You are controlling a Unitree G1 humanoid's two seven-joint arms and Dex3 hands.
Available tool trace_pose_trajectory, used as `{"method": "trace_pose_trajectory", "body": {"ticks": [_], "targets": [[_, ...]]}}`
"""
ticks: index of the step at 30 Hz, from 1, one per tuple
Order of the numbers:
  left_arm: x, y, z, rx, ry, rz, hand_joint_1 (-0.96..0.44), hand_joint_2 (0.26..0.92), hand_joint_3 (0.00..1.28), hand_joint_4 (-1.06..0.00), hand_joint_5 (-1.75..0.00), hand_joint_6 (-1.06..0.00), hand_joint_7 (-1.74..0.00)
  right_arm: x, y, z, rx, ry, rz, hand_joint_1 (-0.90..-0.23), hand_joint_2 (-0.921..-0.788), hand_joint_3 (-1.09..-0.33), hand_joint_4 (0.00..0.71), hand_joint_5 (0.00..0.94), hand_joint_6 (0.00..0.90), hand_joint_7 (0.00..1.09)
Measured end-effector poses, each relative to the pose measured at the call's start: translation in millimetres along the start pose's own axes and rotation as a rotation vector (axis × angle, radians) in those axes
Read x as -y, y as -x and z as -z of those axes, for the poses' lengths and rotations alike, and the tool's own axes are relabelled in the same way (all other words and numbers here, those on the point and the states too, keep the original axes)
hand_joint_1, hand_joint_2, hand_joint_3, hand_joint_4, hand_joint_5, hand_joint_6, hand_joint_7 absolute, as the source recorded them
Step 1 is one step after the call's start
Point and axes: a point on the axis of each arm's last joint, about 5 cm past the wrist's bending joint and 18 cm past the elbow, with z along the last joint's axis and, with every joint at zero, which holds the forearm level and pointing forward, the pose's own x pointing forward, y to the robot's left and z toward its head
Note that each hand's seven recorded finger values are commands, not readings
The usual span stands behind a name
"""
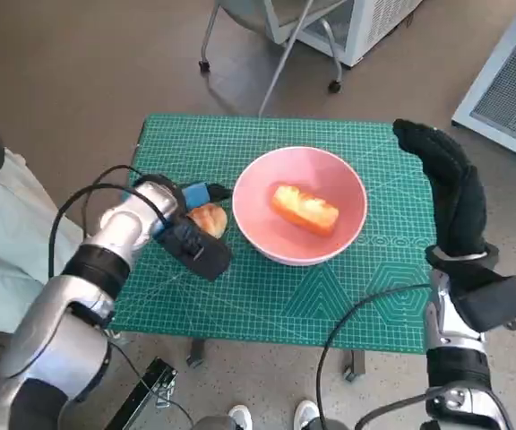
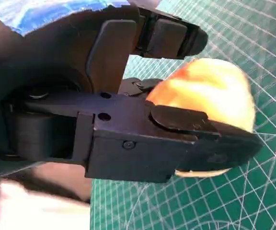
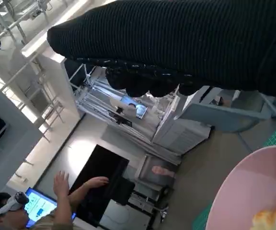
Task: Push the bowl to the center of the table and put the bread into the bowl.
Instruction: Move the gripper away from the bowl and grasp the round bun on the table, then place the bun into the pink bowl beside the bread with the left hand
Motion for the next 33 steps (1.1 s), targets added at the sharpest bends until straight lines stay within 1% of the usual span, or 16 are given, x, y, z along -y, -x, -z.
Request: {"method": "trace_pose_trajectory", "body": {"ticks": [1,2,3,4,5,7,10,13,19,26,33], "targets": [[0.3,-0.4,-0.1,-0.002,-0.017,-0.011,0.08,0.917,0.2,-0.64,-0.09,-0.65,-0.21,0.1,0.6,0.1,-0.001,0.001,0.0,-0.564,-0.921,-0.732,0.273,0.108,0.0,0.83],[0.3,-0.8,-0.1,-0.005,-0.031,-0.018,0.08,0.918,0.2,-0.67,-0.09,-0.65,-0.26,0.2,1.1,0.1,-0.002,0.001,0.001,-0.563,-0.921,-0.732,0.273,0.108,0.0,0.83],[0.7,-1.2,-0.2,-0.007,-0.047,-0.026,0.05,0.919,0.22,-0.6,-0.54,-0.57,-0.68,0.3,1.5,0.2,-0.003,0.002,0.002,-0.562,-0.921,-0.733,0.274,0.107,0.0,0.83],[1.0,-1.5,-0.5,-0.008,-0.058,-0.03,0.03,0.92,0.24,-0.54,-0.83,-0.51,-0.96,0.4,1.7,0.1,-0.004,0.003,0.002,-0.562,-0.921,-0.733,0.274,0.107,0.001,0.83],[1.5,-1.8,-0.6,-0.009,-0.066,-0.035,0.02,0.92,0.25,-0.51,-1.02,-0.47,-1.13,0.5,1.9,0.1,-0.004,0.004,0.002,-0.561,-0.921,-0.733,0.274,0.106,0.0,0.83],[2.9,-2.3,-0.9,-0.01,-0.077,-0.04,0.01,0.921,0.26,-0.5,-1.19,-0.43,-1.27,0.6,2.1,0.0,-0.004,0.008,0.001,-0.561,-0.921,-0.734,0.275,0.105,0.0,0.83],[4.2,-2.6,-0.7,-0.01,-0.089,-0.056,0.0,0.921,0.26,-0.48,-1.3,-0.41,-1.38,0.8,2.3,-0.3,-0.004,0.014,0.003,-0.56,-0.921,-0.736,0.276,0.103,0.0,0.82],[3.0,-2.5,0.1,-0.01,-0.099,-0.06,0.0,0.921,0.27,-0.46,-1.34,-0.41,-1.42,0.8,2.2,-0.7,-0.002,0.017,0.004,-0.56,-0.921,-0.737,0.275,0.101,0.0,0.82],[1.9,-2.8,-0.2,-0.008,-0.11,-0.056,0.0,0.921,0.27,-0.42,-1.37,-0.43,-1.44,0.5,2.0,-0.9,0.0,0.025,0.005,-0.567,-0.921,-0.737,0.277,0.097,0.001,0.82],[2.1,-2.5,0.2,0.004,-0.118,-0.062,0.0,0.921,0.28,-0.41,-1.37,-0.43,-1.44,0.2,2.0,-1.1,0.003,0.028,0.008,-0.57,-0.921,-0.737,0.277,0.092,0.001,0.82],[4.8,0.0,6.5,0.006,-0.108,-0.058,0.0,0.921,0.29,-0.39,-1.37,-0.43,-1.47,-0.6,2.0,-0.9,0.004,0.025,0.009,-0.57,-0.921,-0.738,0.279,0.089,0.002,0.82]]}}
